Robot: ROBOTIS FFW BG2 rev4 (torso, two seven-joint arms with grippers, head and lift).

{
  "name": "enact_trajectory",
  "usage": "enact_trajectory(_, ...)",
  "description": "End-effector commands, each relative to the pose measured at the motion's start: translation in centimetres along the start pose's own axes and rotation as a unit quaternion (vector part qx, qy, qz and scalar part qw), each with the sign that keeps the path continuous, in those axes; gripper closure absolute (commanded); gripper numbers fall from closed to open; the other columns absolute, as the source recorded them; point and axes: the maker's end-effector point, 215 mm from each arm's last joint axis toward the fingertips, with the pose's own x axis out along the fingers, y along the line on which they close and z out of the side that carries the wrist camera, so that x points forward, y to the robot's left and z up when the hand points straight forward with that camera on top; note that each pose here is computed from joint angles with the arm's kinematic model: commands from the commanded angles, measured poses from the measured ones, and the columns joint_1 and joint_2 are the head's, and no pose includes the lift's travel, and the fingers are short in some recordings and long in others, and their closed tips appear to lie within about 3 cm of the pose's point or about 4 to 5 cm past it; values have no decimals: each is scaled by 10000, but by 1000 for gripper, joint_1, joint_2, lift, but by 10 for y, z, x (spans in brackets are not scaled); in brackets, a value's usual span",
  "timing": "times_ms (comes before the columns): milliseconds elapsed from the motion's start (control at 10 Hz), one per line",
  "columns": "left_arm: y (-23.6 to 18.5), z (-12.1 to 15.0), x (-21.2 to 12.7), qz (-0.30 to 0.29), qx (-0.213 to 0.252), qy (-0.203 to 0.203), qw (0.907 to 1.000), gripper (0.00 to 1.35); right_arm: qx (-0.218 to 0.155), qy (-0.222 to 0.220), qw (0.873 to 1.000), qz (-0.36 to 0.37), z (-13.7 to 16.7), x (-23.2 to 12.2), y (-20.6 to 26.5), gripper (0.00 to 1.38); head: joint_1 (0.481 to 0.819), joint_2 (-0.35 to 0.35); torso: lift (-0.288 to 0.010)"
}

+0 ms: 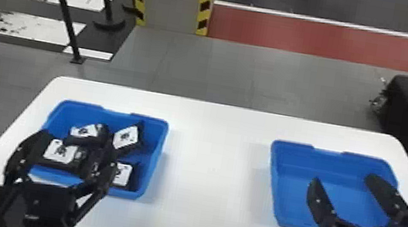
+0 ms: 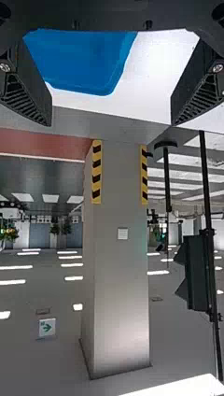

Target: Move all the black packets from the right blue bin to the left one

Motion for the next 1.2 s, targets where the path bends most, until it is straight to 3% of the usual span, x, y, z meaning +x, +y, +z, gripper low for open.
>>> enact_trajectory(0,0,-1,0,-4,-7,14,10000,114,19,4,10000,-26,1,-1,0,82,695,31,-110)
enact_trajectory(1100,-2,-4,-2,31,30,-154,9999,105,-54,0,9999,-145,18,-1,-2,87,695,26,-110)
